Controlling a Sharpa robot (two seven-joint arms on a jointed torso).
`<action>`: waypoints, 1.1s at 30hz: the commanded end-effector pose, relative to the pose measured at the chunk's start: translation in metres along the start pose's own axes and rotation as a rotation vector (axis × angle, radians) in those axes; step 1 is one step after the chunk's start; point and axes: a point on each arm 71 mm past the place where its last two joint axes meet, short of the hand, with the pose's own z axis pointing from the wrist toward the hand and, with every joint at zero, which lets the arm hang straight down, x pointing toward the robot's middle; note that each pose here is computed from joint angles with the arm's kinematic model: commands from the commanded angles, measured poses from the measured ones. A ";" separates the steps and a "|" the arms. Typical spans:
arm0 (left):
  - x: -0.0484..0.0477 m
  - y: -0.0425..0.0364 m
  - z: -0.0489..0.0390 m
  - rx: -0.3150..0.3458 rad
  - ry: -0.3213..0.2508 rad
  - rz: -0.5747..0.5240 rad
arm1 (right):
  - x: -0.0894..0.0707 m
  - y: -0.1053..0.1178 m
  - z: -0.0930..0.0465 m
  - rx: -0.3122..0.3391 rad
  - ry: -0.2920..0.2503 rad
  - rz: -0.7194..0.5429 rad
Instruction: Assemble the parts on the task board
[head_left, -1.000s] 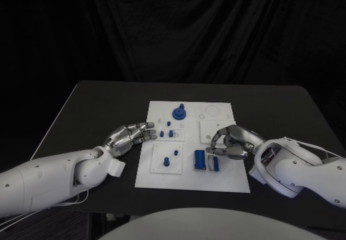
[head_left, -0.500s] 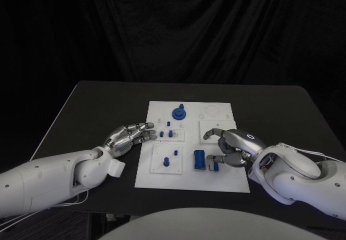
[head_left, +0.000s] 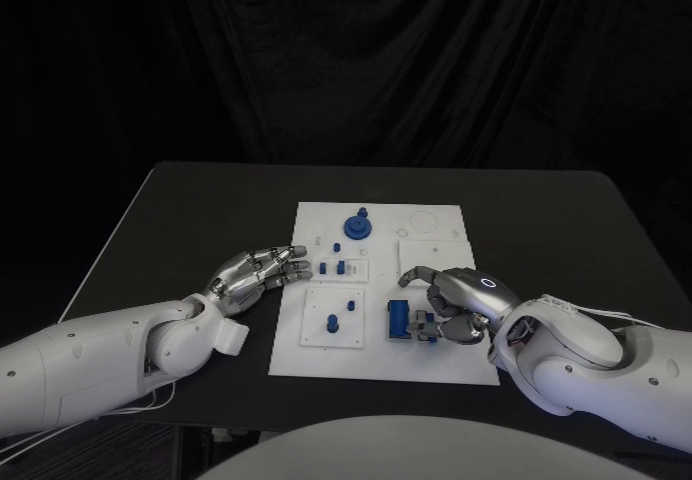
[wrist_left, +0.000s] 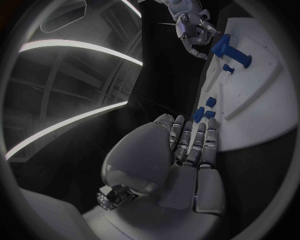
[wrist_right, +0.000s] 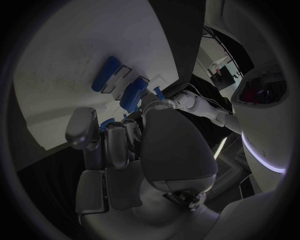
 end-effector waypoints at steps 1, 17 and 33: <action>0.0014 0.0013 -0.0003 0.004 0.005 -0.009 | 0.001 0.000 0.000 0.013 -0.015 -0.024; 0.0017 0.0023 0.0001 -0.001 0.006 -0.010 | 0.011 0.005 0.001 -0.002 -0.008 -0.009; 0.0021 0.0031 0.0003 -0.007 0.007 -0.010 | 0.014 0.005 0.004 0.014 0.000 -0.044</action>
